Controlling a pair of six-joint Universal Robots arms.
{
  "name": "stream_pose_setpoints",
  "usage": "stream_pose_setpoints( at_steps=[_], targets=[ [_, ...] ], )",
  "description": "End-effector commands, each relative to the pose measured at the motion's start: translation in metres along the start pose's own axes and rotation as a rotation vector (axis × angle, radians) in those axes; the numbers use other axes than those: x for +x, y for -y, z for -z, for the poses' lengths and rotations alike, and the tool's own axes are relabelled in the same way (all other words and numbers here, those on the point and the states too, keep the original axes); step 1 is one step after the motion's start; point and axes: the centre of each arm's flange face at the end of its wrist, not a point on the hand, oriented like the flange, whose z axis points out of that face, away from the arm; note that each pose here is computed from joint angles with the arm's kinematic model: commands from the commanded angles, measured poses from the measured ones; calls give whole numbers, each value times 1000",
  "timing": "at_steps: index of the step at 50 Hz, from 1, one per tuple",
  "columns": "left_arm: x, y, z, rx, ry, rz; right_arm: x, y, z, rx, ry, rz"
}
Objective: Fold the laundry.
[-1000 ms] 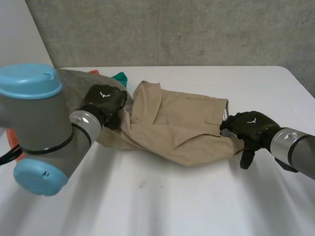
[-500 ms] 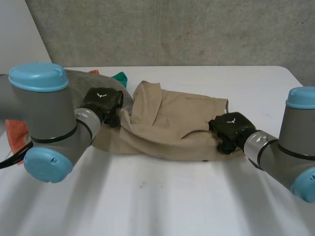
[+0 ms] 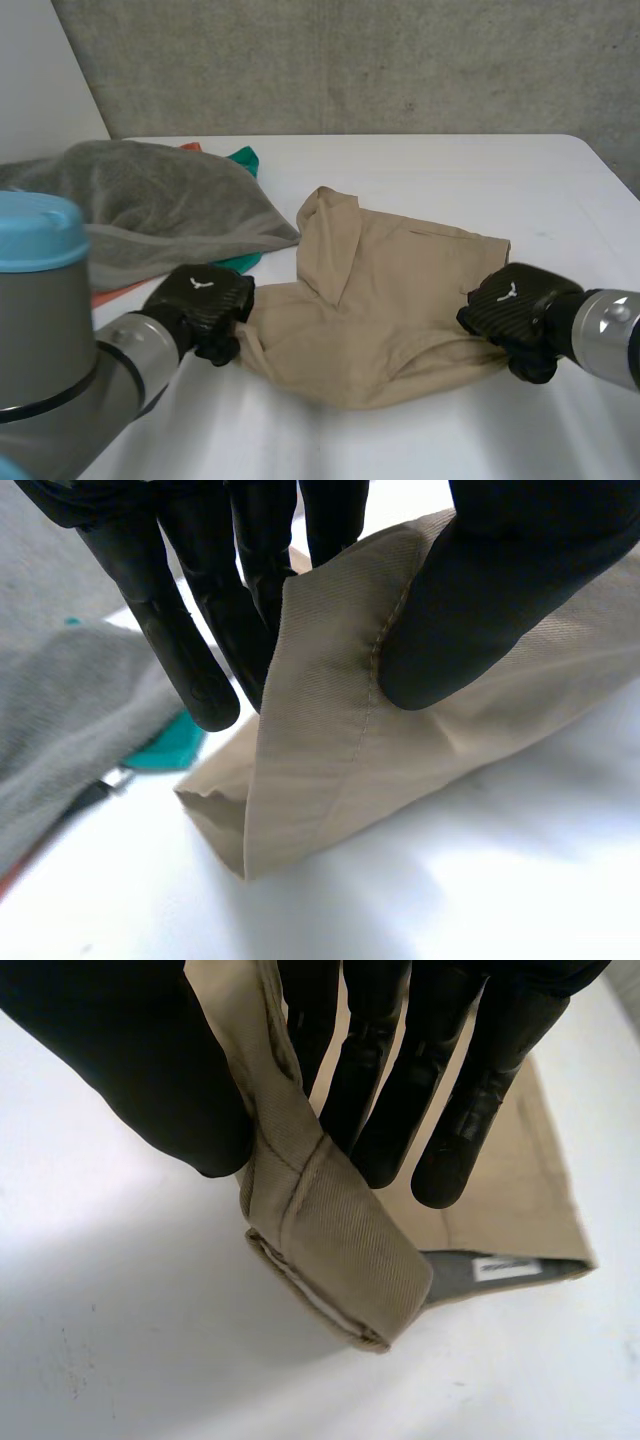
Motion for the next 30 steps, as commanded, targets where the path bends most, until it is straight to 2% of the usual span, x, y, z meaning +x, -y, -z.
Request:
stream_pose_setpoints(
  at_steps=[1,5,8,9,12,13,16,17,19,21,23,27,30],
  targets=[
    [-1,7,-52,21,12,-15,3,-18,-53,-60,32,3],
    [-10,47,-91,166,69,-86,32,-5,-74,-8,-89,18],
    [-17,82,-101,295,131,-140,62,18,-79,80,-227,24],
    [-22,108,-105,409,174,-159,80,34,-76,149,-313,18],
    [-29,151,-104,630,248,-197,109,60,-67,287,-450,4],
    [-36,179,-99,792,310,-197,127,78,-58,395,-552,3],
    [-45,215,-87,1036,405,-182,153,103,-40,575,-711,4],
    [-48,233,-77,1176,448,-175,166,119,-26,695,-815,22],
    [-55,249,-63,1284,495,-162,175,131,-11,798,-907,41],
    [-61,256,-55,1327,521,-159,183,142,1,899,-1003,73],
    [-62,255,-55,1321,522,-159,184,143,3,919,-1023,80],
    [-52,236,-68,1229,478,-165,182,140,-2,901,-1002,75],
    [-45,205,-85,1117,437,-174,175,131,-17,857,-960,61]
  ],
)
